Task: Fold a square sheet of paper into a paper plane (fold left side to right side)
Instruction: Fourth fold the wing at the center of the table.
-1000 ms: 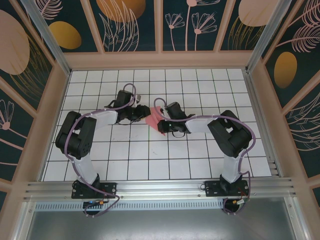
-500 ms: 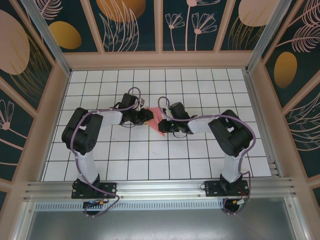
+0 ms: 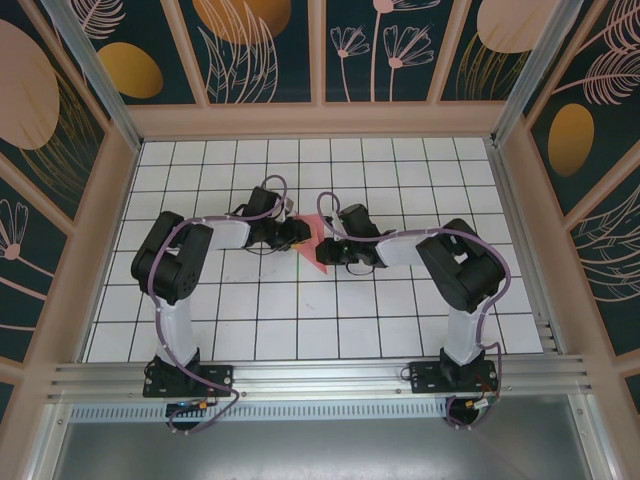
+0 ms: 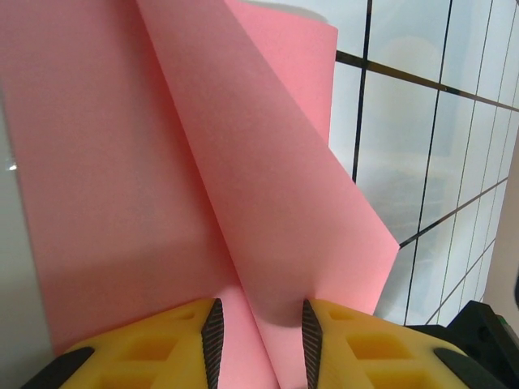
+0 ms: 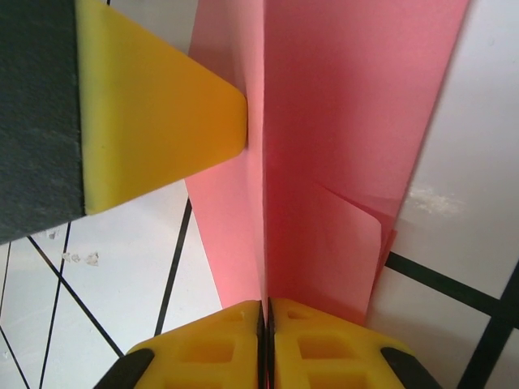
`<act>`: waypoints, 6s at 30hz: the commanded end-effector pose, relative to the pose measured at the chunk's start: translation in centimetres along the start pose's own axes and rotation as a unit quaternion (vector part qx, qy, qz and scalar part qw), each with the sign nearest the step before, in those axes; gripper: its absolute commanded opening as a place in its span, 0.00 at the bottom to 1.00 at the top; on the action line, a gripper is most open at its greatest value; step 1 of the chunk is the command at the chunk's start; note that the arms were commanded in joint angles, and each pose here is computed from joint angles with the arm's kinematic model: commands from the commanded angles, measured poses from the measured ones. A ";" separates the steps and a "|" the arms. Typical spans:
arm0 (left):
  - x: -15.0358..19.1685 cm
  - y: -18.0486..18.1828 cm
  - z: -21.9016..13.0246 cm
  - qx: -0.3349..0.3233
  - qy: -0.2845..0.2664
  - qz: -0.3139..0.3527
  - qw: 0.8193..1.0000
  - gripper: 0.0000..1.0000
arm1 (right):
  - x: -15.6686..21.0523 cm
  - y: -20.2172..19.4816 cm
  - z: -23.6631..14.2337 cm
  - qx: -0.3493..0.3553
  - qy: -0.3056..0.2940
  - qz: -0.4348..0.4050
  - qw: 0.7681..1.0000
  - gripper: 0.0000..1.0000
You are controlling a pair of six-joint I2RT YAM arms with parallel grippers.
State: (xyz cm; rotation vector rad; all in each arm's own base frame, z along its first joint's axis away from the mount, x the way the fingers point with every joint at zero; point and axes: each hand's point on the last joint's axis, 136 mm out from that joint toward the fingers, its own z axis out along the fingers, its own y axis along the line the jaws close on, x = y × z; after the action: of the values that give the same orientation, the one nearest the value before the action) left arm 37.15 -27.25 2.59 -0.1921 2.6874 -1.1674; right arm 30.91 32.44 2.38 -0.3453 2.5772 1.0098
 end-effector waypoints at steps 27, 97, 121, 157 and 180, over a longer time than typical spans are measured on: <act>0.8 4.0 1.3 -0.087 0.014 0.008 0.996 0.34 | -3.3 1.6 -3.5 -0.045 -0.040 -0.001 0.998 0.34; 0.5 3.2 0.9 -0.081 0.009 0.014 0.997 0.37 | -3.1 -5.9 1.5 0.033 0.043 0.072 0.996 0.07; 0.5 3.5 1.1 -0.084 0.010 0.011 0.996 0.37 | -3.1 -4.7 0.5 0.032 0.032 0.069 0.997 0.07; 0.6 3.7 1.3 -0.085 0.013 0.010 0.996 0.37 | -4.3 -3.5 -0.8 0.027 0.011 0.059 0.998 0.07; -0.1 1.5 0.2 -0.065 0.004 0.030 0.997 0.41 | -3.0 -5.8 1.0 0.060 0.040 0.064 0.995 0.08</act>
State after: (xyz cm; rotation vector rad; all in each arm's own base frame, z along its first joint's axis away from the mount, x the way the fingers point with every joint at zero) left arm 37.46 -27.57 2.47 -0.1236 2.7183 -1.0875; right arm 36.81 30.21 2.05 -0.2085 2.6533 0.9817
